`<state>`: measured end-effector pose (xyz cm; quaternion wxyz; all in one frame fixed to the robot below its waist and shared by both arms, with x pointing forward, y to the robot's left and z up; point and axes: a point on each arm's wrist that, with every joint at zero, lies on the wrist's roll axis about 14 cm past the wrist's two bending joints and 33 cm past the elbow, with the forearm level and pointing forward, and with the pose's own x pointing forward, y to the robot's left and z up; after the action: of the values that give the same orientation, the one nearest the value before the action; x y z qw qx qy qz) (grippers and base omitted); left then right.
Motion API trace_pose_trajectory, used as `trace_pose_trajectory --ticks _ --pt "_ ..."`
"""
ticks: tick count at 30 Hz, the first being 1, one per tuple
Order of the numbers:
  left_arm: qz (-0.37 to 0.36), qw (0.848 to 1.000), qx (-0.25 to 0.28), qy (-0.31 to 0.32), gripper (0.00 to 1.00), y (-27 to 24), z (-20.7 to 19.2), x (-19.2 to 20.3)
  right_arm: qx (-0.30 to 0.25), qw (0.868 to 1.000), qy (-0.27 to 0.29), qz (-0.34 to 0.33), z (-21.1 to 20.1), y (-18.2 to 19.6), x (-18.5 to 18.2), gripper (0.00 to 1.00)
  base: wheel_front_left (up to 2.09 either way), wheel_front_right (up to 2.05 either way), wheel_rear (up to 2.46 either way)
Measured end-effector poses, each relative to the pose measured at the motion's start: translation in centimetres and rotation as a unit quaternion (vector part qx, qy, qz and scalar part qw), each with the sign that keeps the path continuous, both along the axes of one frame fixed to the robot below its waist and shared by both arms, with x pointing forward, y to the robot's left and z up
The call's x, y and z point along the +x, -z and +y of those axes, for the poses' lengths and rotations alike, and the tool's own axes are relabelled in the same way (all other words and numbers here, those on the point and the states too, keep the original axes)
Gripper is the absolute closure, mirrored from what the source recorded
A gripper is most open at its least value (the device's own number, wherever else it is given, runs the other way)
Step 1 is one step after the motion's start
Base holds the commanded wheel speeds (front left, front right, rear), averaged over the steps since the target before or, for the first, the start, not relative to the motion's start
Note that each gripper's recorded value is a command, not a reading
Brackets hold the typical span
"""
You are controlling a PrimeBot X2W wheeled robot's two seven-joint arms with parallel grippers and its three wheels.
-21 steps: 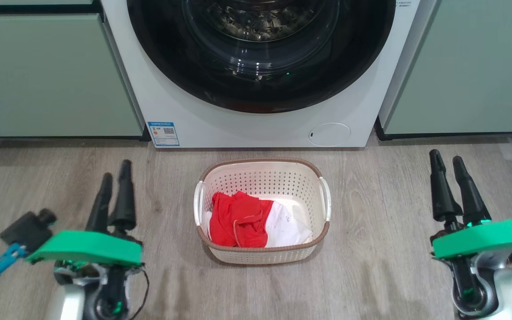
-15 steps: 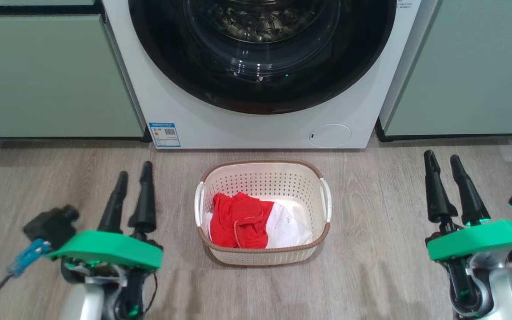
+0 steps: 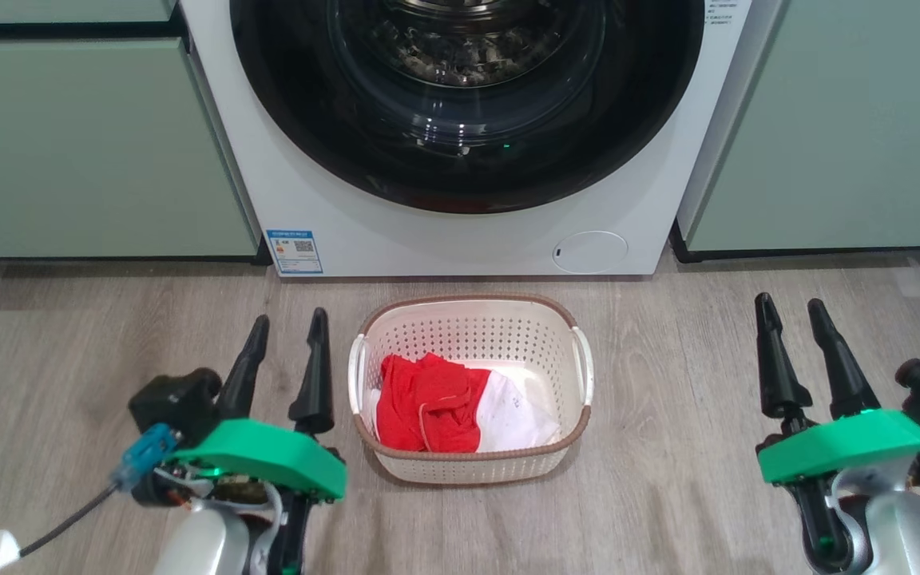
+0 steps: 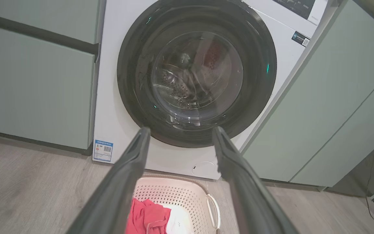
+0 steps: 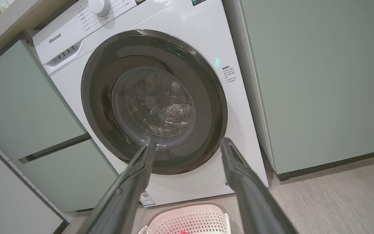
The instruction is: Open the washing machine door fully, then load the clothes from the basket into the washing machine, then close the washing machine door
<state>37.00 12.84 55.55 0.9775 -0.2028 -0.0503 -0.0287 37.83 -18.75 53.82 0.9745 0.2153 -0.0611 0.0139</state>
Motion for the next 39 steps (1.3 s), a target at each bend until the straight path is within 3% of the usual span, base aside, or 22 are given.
trace_pose_trajectory --ticks 25,39 --pt "-0.066 0.993 0.094 -0.019 0.0 -2.2 -0.9 -0.3 -0.115 0.993 0.01 -0.025 0.0 -0.7 -0.2 0.0 0.0 0.0 0.0" --pt "-0.046 0.984 0.171 0.003 0.0 0.9 -1.6 -0.9 -0.173 0.984 0.0 0.033 0.1 3.7 -0.9 0.0 0.0 0.0 0.0"
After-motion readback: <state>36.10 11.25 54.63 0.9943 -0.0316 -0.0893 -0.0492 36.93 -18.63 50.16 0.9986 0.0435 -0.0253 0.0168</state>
